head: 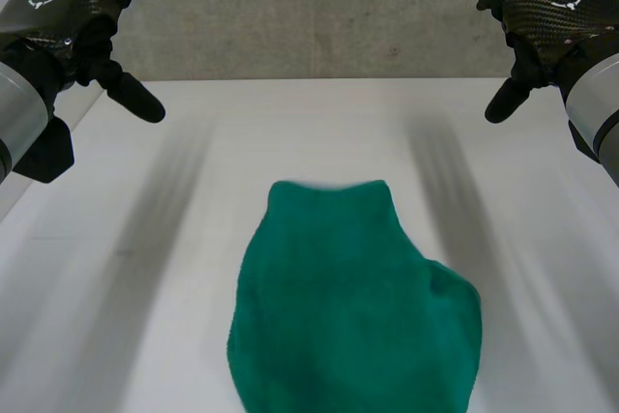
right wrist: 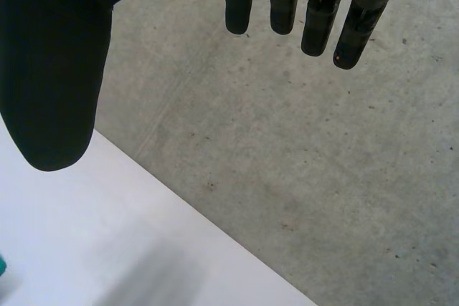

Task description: Fold the towel.

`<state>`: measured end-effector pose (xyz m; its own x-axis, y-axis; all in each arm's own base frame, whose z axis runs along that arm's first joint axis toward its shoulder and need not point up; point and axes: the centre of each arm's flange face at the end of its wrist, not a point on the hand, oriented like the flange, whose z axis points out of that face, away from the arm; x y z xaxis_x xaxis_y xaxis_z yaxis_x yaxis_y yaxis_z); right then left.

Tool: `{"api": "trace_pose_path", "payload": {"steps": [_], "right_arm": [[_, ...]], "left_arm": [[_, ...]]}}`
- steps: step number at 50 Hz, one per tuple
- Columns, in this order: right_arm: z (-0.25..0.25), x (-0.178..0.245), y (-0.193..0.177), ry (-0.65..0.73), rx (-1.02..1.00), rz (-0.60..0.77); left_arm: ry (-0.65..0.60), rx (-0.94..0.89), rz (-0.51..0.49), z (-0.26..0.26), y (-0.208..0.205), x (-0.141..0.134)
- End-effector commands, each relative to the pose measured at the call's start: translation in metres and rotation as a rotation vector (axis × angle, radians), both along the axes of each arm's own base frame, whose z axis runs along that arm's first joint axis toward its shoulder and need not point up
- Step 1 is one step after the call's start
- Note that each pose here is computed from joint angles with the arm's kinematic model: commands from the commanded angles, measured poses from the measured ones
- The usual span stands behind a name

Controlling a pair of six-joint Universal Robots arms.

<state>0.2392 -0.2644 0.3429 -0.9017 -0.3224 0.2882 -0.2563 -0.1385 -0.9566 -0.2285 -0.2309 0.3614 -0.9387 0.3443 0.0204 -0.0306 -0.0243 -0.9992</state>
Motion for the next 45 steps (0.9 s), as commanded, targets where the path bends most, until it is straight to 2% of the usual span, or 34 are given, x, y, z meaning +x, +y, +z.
{"api": "trace_pose_path", "payload": {"steps": [1,4,5,7,10,16,22,23,26,27,32,34,41,45], "right_arm": [[-0.007,0.005,0.001,0.038,0.017,0.057],[-0.011,0.007,0.002,0.072,0.022,0.080],[-0.020,0.009,0.004,0.141,0.039,0.112],[-0.025,0.010,0.004,0.170,0.052,0.122],[-0.051,0.012,0.006,0.307,0.131,0.162],[-0.076,0.025,0.011,0.385,0.205,0.224],[-0.107,0.040,0.001,0.341,0.305,0.249],[-0.121,0.047,-0.006,0.279,0.373,0.247],[-0.131,0.052,-0.009,0.229,0.421,0.245],[-0.144,0.058,-0.013,0.165,0.481,0.243],[-0.169,0.068,-0.018,0.093,0.573,0.250],[-0.178,0.072,-0.021,0.078,0.596,0.249],[-0.195,0.082,-0.029,0.088,0.603,0.261],[-0.163,0.092,-0.051,0.035,0.454,0.268]], "left_arm": [[-0.008,0.018,-0.002,-0.006,-0.003,-0.002],[-0.019,0.045,-0.005,-0.015,-0.008,-0.004],[-0.027,0.063,-0.008,-0.021,-0.010,-0.005],[-0.031,0.071,-0.010,-0.024,-0.012,-0.006],[-0.055,0.124,-0.019,-0.042,-0.020,-0.012],[-0.129,0.231,-0.039,-0.083,-0.033,-0.023],[-0.188,0.340,-0.100,-0.130,-0.033,-0.045],[-0.199,0.363,-0.113,-0.142,-0.035,-0.050],[-0.207,0.382,-0.125,-0.154,-0.038,-0.054],[-0.209,0.389,-0.131,-0.160,-0.039,-0.056],[-0.242,0.464,-0.252,-0.202,-0.033,-0.080],[-0.250,0.481,-0.259,-0.212,-0.036,-0.084],[-0.242,0.463,-0.260,-0.219,-0.047,-0.090],[-0.204,0.350,-0.258,-0.200,-0.063,-0.099]]}}
